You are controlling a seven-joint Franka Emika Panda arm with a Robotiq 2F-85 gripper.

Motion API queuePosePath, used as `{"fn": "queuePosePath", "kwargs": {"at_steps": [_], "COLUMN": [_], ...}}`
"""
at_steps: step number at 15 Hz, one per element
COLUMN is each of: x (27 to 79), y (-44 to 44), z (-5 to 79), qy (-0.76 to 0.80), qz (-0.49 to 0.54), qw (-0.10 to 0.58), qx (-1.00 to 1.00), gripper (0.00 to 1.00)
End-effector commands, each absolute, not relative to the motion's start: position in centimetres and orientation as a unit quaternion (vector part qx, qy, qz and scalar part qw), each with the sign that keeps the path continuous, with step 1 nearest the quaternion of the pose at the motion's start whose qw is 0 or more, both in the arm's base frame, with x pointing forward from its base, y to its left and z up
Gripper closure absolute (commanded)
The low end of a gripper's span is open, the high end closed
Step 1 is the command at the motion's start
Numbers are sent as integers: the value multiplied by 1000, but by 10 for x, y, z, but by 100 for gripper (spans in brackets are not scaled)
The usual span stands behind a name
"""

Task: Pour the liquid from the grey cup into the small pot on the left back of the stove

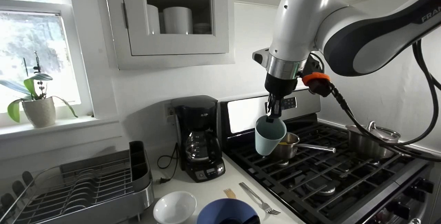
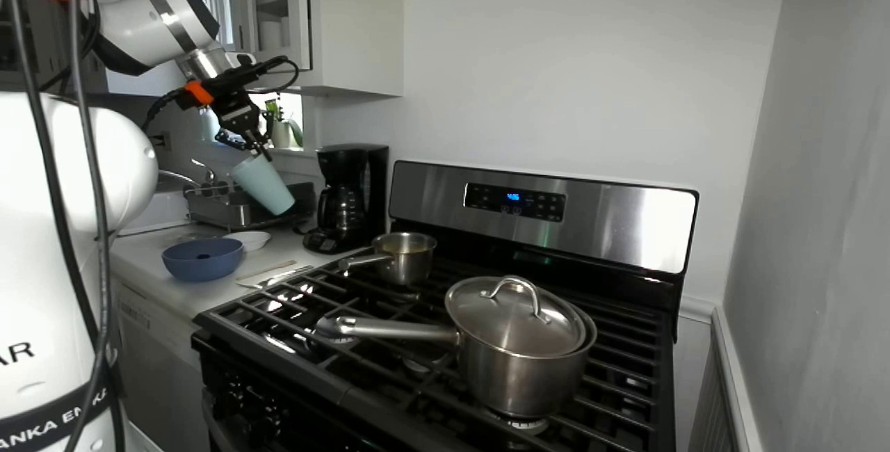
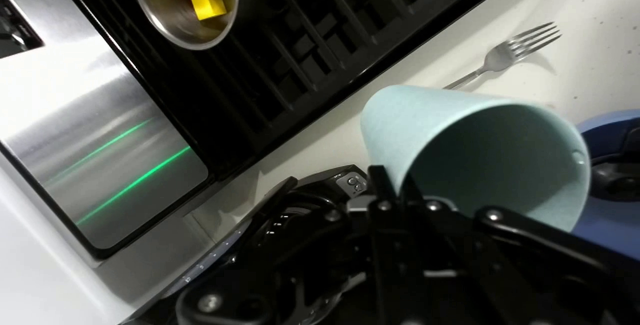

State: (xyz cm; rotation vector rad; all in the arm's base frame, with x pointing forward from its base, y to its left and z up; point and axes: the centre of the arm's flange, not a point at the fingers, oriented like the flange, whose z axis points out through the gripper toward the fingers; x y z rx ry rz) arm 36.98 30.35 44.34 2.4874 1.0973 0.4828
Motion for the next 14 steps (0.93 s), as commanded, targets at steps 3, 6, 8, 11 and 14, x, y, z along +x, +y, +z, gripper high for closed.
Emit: {"fn": "queuePosePath", "kwargs": {"at_steps": [3,6,8,11,14], "x": [377,386,389,399,412], "y": [318,375,412,461,499], "z": [441,431,426,415,396], "qy": [391,420,437,447,460], "qz": [176,196,215,228,217], "qw": [188,145,110,41,-15], "qx": [884,874,866,864,861], "gripper": [99,99,99,99,99]}}
